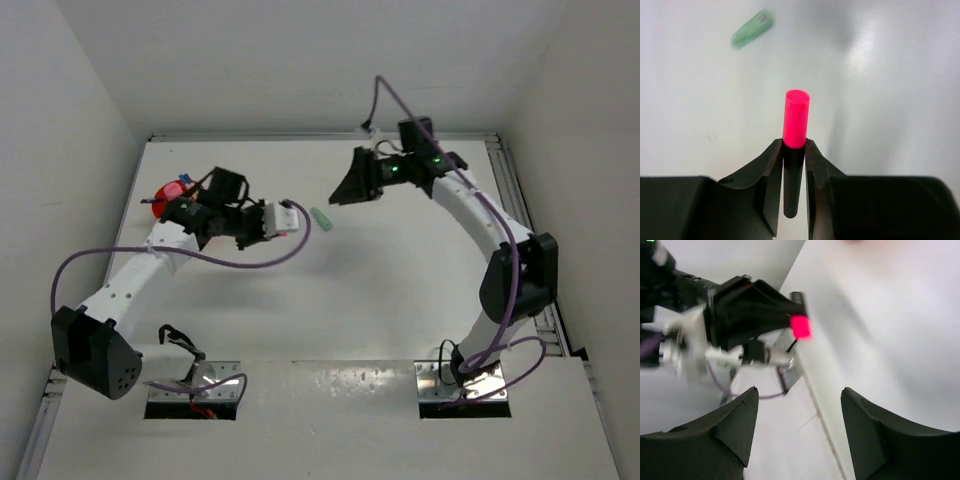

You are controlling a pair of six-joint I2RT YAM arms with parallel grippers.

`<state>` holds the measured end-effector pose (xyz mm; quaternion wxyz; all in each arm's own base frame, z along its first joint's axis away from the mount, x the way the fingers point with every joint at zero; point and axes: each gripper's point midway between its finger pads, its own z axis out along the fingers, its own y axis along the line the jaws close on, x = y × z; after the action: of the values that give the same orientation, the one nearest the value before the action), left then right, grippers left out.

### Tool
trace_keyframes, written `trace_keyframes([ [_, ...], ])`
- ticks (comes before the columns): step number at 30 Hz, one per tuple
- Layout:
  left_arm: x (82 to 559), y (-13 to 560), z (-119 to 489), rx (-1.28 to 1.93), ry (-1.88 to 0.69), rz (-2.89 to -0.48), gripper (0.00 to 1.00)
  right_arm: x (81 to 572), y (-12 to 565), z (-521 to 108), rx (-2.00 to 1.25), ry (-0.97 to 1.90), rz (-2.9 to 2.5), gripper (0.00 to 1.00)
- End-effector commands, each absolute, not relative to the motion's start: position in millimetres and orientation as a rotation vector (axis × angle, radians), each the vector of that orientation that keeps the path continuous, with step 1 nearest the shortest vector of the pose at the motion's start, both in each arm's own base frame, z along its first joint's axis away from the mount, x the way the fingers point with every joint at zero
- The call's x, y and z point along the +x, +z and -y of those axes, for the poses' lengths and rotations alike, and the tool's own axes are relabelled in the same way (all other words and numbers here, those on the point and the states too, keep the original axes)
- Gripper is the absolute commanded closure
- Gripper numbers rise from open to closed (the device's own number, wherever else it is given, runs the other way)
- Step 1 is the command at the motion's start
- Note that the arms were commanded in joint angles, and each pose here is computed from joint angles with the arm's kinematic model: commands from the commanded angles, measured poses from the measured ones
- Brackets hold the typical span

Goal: Sort the stationery into containers
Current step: Place the pen in the storage box.

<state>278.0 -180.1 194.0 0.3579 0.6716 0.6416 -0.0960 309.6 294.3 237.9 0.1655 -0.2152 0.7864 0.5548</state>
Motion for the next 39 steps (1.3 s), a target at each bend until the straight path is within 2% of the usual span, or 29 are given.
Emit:
trace_keyframes([
  [1, 302.7, 221.5, 154.6, 1.432, -0.307, -1.674, 1.0, 343.7, 282.1, -243.3, -0.548, 1.466, -2.096, 0.34],
  [2, 322.8, 234.3, 130.3, 1.277, -0.271, -1.691, 1.0, 347.6, 282.0, -236.0, -0.525, 1.462, -2.095, 0.34],
  [7, 359.9, 250.7, 58.3, 0.899, -0.268, -1.661, 1.0, 350.1, 266.6, -211.1, -0.435, 1.448, -2.11, 0.34],
  [13, 384.9, 261.2, 8.2, 0.74, -0.249, -1.546, 1.0, 344.4, 245.9, -209.5, -0.404, 1.464, -2.161, 0.34],
  [24, 407.5, 245.1, -34.6, 0.724, -0.201, -1.524, 0.99, 345.9, 225.2, -208.6, -0.352, 1.476, -2.219, 0.35],
  [31, 421.8, 222.2, -42.2, 0.729, -0.314, -1.561, 0.99, 349.1, 213.7, -208.5, -0.338, 1.48, -2.252, 0.35],
  [39, 424.1, 204.2, -45.7, 0.731, -0.328, -1.582, 0.98, 356.3, 210.7, -210.1, -0.338, 1.481, -2.273, 0.35],
])
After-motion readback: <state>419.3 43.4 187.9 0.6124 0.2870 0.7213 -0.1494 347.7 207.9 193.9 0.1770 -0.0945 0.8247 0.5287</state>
